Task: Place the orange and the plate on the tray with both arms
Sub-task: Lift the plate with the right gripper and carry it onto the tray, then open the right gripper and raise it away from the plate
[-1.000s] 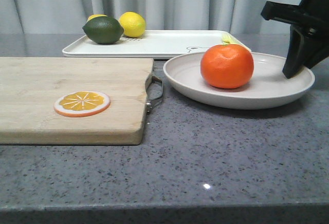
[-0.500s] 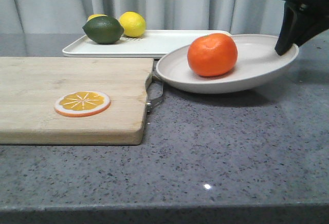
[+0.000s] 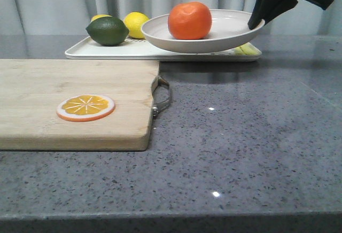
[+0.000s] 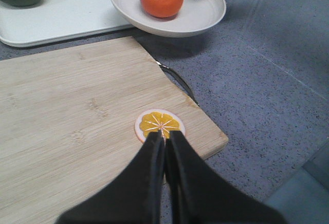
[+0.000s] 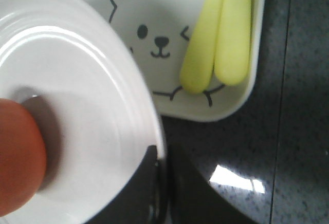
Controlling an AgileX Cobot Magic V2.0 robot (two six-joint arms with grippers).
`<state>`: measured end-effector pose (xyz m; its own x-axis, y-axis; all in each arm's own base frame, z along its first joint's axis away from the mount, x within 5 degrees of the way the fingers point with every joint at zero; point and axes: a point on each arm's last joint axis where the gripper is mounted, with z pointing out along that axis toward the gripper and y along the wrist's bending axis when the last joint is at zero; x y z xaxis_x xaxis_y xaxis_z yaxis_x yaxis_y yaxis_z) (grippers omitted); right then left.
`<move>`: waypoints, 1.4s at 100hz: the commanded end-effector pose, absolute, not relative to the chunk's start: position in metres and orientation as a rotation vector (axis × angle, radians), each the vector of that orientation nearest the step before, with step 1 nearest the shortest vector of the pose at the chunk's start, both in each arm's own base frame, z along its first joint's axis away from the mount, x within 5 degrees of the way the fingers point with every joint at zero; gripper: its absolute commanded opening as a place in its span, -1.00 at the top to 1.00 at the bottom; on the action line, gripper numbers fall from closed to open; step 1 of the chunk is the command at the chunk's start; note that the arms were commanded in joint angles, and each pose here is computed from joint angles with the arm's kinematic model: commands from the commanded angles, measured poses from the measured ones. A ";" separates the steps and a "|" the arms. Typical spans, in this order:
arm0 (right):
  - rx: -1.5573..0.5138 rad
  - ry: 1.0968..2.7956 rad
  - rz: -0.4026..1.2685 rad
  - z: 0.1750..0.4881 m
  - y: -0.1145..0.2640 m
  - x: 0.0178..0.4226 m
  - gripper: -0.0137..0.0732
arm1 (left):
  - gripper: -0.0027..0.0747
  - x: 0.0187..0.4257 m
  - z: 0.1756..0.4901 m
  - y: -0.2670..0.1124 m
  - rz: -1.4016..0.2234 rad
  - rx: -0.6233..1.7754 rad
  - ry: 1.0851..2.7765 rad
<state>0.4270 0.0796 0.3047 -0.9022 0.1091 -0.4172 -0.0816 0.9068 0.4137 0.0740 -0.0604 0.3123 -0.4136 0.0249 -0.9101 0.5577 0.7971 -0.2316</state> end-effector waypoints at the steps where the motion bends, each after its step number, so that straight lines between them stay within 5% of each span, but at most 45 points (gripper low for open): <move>1: -0.006 2.491 0.659 0.342 0.086 0.432 0.84 | 0.98 0.076 0.328 -0.060 -0.656 0.395 1.835; 56: 0.065 2.388 0.751 0.318 0.115 0.514 0.82 | 0.98 0.077 0.330 -0.060 -0.659 0.382 1.802; 97: 0.070 2.383 0.727 0.304 0.115 0.525 0.80 | 0.98 0.077 0.331 -0.060 -0.659 0.381 1.801; 119: 0.063 2.379 0.727 0.307 0.115 0.524 0.06 | 0.98 0.077 0.331 -0.060 -0.659 0.381 1.801; 140: 0.050 2.371 0.725 0.318 0.112 0.520 0.00 | 0.98 0.077 0.331 -0.060 -0.659 0.381 1.801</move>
